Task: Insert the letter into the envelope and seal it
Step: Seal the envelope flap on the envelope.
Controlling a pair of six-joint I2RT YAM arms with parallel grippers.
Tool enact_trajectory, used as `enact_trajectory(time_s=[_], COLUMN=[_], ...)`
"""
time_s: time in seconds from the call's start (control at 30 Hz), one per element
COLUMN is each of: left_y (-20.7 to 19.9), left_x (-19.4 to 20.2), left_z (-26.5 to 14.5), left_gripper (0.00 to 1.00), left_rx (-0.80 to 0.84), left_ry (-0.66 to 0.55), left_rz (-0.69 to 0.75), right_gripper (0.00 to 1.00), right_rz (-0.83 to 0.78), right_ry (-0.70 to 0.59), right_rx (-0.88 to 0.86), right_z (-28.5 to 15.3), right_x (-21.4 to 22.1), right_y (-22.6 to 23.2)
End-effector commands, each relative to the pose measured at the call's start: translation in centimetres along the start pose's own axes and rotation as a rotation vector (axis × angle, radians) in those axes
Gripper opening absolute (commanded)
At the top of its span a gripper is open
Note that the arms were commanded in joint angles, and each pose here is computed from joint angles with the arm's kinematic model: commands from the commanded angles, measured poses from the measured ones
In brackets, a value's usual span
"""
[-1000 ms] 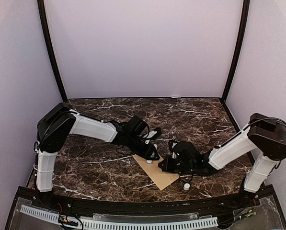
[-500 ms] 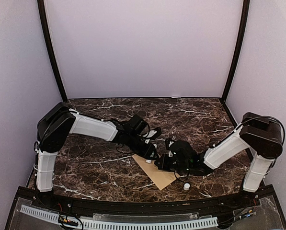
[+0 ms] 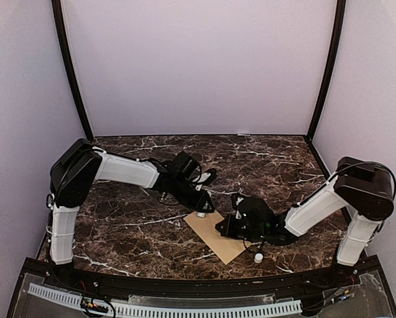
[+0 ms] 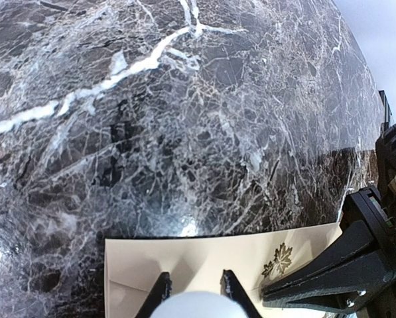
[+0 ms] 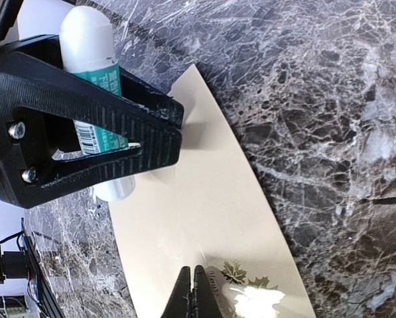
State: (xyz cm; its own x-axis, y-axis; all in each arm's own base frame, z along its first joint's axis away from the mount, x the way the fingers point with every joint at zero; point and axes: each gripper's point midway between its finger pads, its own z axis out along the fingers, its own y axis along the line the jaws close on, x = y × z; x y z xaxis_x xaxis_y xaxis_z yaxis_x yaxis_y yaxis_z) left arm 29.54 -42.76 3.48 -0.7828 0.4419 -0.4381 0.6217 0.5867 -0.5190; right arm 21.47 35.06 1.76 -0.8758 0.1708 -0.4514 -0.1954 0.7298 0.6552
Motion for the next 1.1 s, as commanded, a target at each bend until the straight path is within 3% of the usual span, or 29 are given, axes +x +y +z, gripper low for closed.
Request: enact_trajectory(time_s=[0.0, 1.07], left_y=[-0.5, 0.5], left_x=[-0.1, 1.4], left_z=[0.3, 1.2], left_gripper=[0.01, 0.01], left_rx=[0.02, 0.006], left_ry=[0.005, 0.047], left_rz=[0.029, -0.014], right_gripper=[0.0, 0.0], right_rz=[-0.009, -0.033], right_ry=[0.097, -0.008], right_rx=[0.124, 0.124], right_z=[-0.4, 1.8], right_x=[3.1, -1.9], right_y=[-3.6, -1.6])
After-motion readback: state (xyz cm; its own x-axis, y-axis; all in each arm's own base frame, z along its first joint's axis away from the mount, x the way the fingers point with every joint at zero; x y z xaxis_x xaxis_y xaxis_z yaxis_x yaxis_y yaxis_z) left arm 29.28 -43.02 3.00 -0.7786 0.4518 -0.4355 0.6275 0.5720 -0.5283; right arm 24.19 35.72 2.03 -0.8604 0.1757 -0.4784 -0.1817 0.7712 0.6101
